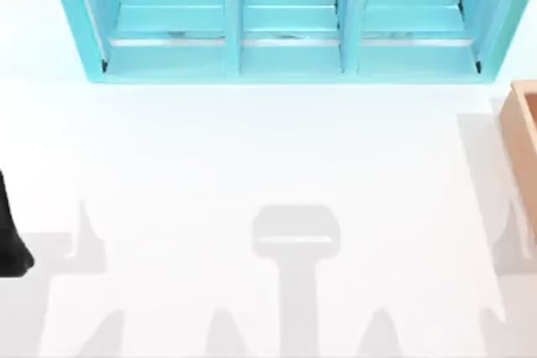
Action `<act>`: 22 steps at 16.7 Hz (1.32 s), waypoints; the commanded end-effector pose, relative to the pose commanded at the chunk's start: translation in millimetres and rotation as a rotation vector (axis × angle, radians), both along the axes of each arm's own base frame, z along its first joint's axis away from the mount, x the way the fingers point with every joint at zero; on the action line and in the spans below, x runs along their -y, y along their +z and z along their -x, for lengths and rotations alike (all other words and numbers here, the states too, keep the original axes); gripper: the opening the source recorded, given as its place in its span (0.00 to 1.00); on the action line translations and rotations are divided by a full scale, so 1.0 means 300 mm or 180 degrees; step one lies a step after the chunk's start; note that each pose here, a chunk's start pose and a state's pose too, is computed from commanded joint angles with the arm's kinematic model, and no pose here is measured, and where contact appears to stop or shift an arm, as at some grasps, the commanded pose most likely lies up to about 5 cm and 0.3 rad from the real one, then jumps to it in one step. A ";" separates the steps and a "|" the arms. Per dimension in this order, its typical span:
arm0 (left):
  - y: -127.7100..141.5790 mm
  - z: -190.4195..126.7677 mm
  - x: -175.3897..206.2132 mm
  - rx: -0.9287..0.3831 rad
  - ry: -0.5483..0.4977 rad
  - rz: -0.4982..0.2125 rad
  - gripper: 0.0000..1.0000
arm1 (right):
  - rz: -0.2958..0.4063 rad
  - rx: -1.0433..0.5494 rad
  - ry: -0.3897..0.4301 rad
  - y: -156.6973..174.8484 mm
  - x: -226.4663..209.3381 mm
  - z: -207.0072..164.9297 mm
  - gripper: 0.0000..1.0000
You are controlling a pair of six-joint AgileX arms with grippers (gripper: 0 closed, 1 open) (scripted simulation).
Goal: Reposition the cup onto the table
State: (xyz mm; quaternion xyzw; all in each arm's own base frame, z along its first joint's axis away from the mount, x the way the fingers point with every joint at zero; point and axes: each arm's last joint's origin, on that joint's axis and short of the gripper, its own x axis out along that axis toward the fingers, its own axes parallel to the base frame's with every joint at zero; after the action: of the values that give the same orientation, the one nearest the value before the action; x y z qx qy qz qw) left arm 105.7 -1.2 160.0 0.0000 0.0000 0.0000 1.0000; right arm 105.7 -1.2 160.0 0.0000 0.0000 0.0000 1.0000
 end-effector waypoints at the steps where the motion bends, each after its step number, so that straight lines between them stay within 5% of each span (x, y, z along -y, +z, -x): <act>1: 0.000 0.000 0.000 0.0000 0.0000 0.0000 1.00 | 0.0000 0.0000 0.0000 0.000 0.000 0.000 1.00; 9: 0.000 0.000 0.000 0.0000 0.0000 0.0000 1.00 | 0.0205 -0.0817 -0.0202 0.159 0.027 -0.029 1.00; 15: 0.000 0.000 0.000 0.0000 0.0000 0.0000 1.00 | 0.0327 -0.2524 -0.0334 0.324 0.109 -0.235 1.00; 22: 0.000 0.000 0.000 0.0000 0.0000 0.0000 1.00 | 0.0162 -0.4245 -0.0198 0.342 0.286 -0.531 1.00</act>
State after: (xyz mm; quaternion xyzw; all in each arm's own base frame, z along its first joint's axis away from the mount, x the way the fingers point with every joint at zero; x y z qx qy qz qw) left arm 105.7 -1.2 160.0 0.0000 0.0000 0.0000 1.0000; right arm 264.9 -87.0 262.7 -0.0235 0.6183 -0.0289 0.7851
